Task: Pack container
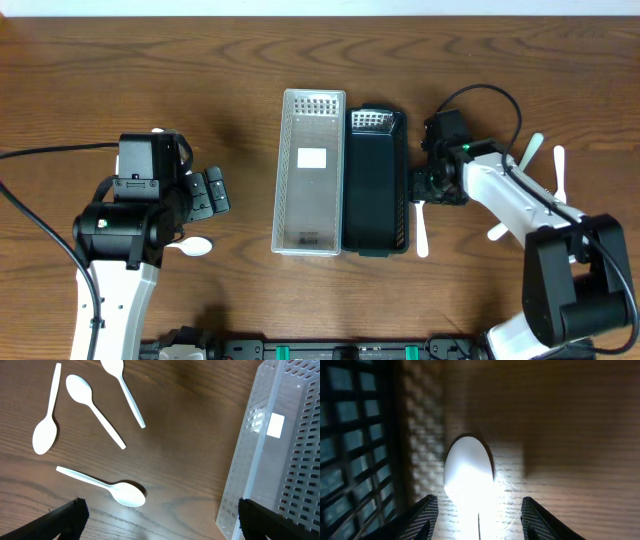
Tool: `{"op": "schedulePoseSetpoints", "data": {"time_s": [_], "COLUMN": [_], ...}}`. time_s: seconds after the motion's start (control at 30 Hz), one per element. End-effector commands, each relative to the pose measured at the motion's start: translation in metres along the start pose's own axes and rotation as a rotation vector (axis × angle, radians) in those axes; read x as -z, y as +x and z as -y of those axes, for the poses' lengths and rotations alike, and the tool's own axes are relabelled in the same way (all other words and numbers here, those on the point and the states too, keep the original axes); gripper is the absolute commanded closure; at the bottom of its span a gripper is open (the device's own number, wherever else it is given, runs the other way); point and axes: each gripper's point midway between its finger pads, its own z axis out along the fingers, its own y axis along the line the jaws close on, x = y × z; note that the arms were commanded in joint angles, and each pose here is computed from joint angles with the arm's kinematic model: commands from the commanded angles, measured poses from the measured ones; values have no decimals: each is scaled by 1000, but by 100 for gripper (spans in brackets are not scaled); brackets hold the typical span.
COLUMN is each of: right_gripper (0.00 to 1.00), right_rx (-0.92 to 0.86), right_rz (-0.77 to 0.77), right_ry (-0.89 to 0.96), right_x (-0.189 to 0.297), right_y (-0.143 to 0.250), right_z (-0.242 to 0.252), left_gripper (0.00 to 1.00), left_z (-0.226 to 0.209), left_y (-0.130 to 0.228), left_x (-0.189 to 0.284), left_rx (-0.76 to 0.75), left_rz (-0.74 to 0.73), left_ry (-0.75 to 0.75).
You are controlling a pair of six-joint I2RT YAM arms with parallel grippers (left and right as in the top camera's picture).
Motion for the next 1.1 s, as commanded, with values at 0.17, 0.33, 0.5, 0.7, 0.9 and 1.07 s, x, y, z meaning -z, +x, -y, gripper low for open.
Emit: {"op": "schedulePoseSetpoints", "data": {"time_s": [0.17, 0.33, 0.5, 0.7, 0.9, 1.07], "right_gripper": [43, 44, 44, 44, 44, 43], "right_rx": [-6, -5, -5, -5, -6, -8], "right_rz": [-6, 14, 25, 24, -1, -58], "right_ry": [-2, -5, 14, 17, 40, 50], "right_x": [-10, -10, -10, -10, -19, -35], "right_y": [-6, -11, -13, -13, -8, 1], "right_z": [-3, -4, 0, 0, 5, 7], "left_gripper": [2, 2, 2, 2, 2, 2], "left_z": [-2, -2, -2, -2, -2, -2], "left_y": [-5, -5, -5, -5, -5, -5], "left_x": [4, 4, 3, 4, 4, 3], "left_rx": [13, 13, 13, 13, 13, 13], "left_rz": [15, 15, 14, 15, 15, 15], "left_ry": [-8, -8, -8, -8, -7, -8]}}
